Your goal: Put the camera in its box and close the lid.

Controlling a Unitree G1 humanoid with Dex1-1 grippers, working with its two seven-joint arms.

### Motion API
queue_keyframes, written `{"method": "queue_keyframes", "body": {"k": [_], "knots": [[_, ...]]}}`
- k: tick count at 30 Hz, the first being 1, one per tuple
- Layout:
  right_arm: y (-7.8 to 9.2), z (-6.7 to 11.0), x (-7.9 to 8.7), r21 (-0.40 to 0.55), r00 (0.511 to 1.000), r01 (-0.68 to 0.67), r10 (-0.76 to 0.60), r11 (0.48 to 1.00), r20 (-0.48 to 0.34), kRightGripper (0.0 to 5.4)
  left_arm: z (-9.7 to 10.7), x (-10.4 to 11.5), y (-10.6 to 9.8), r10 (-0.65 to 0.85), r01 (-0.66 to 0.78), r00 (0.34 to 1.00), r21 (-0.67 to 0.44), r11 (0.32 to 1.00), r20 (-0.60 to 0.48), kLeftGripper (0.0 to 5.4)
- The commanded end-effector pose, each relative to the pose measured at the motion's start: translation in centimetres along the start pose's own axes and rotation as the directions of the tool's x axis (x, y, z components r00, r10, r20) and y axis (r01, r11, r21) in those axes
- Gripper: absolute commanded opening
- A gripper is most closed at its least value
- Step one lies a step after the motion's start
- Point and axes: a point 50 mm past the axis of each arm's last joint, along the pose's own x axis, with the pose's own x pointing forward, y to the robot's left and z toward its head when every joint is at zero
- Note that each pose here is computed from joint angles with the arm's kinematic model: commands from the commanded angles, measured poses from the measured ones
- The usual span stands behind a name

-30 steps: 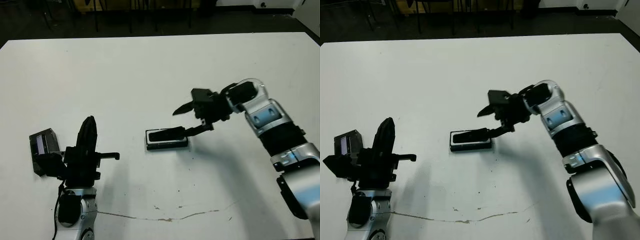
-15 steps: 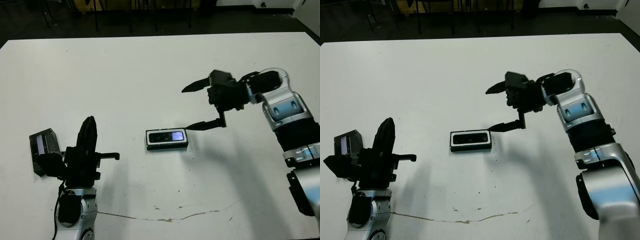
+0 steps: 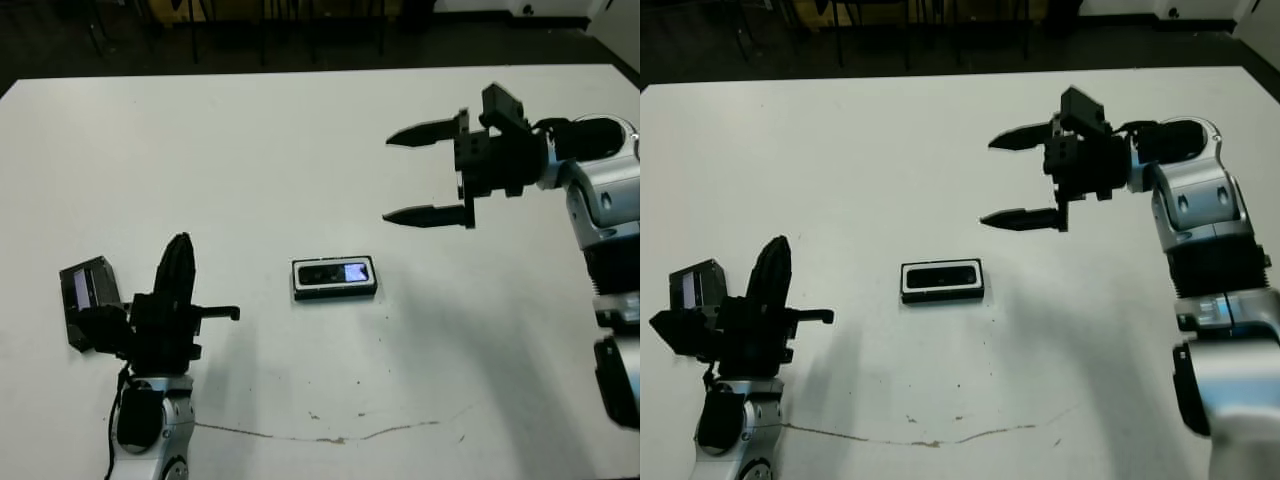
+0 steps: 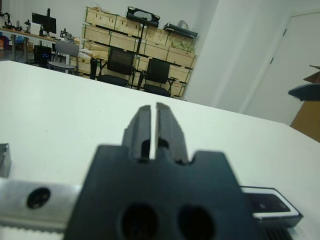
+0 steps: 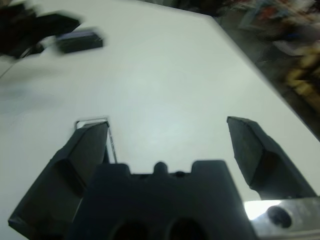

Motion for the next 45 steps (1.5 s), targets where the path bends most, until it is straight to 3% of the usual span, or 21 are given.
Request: {"method": "queue_keyframes", "body": {"k": [1, 5, 8, 14, 18, 21, 24, 27, 30, 34, 40, 45], "knots": [[2.4, -0.7, 0.6, -0.002, 0.992, 0.118, -0.118, 0.993, 0.039, 5.17, -0.8, -0.9, 0.6, 0.021, -0.021, 0.998, 0.008, 1.000, -0.059, 0.00], [4.9, -0.8, 0.5, -0.198, 0.965, 0.246, -0.221, 0.949, 0.139, 4.55, -0.5, -1.0, 0.6, 0.021, -0.020, 0.998, 0.014, 1.000, -0.053, 0.00], [6.3, -1.5, -0.1, -0.197, 0.944, 0.301, -0.263, 0.933, 0.198, 3.99, 0.0, -1.4, 0.8, 0.033, -0.032, 0.999, 0.021, 0.999, -0.038, 0.00], [9.2, -3.4, -1.3, -0.012, 0.901, 0.375, -0.361, 0.927, 0.240, 2.90, 2.2, -3.0, 1.3, 0.142, -0.142, 0.990, 0.035, 0.989, 0.005, 0.00], [10.7, -5.2, -1.4, 0.127, 0.882, 0.387, -0.407, 0.913, 0.237, 2.16, 4.3, -4.5, 1.8, 0.261, -0.260, 0.965, 0.212, 0.942, 0.026, 0.00], [11.1, -6.2, -1.4, 0.181, 0.874, 0.398, -0.432, 0.899, 0.224, 1.62, 5.7, -5.4, 1.9, 0.337, -0.330, 0.941, 0.328, 0.885, 0.040, 0.31], [11.6, -6.8, -1.5, 0.217, 0.867, 0.397, -0.442, 0.892, 0.229, 1.08, 6.8, -6.0, 2.3, 0.388, -0.369, 0.920, 0.437, 0.820, 0.048, 0.79], [11.8, -7.5, -1.5, 0.237, 0.866, 0.380, -0.434, 0.894, 0.250, 0.51, 6.6, -6.2, 3.1, 0.467, -0.431, 0.883, 0.466, 0.773, 0.042, 1.37], [12.0, -8.1, -1.7, 0.263, 0.867, 0.403, -0.458, 0.876, 0.196, 0.00, 6.0, -6.5, 4.0, 0.551, -0.476, 0.834, 0.524, 0.706, 0.014, 1.90], [12.2, -7.8, -1.9, 0.313, 0.855, 0.408, -0.479, 0.858, 0.198, 0.00, 5.1, -7.1, 5.1, 0.618, -0.467, 0.783, 0.590, 0.658, -0.070, 2.65], [12.5, -6.0, -2.1, 0.302, 0.837, 0.420, -0.494, 0.856, 0.234, 0.00, 3.8, -7.2, 6.5, 0.622, -0.443, 0.740, 0.512, 0.736, -0.255, 3.79], [12.6, -5.2, -2.0, 0.364, 0.836, 0.398, -0.496, 0.842, 0.235, 0.00, 3.0, -7.2, 7.2, 0.606, -0.439, 0.717, 0.451, 0.777, -0.346, 4.74]]}}
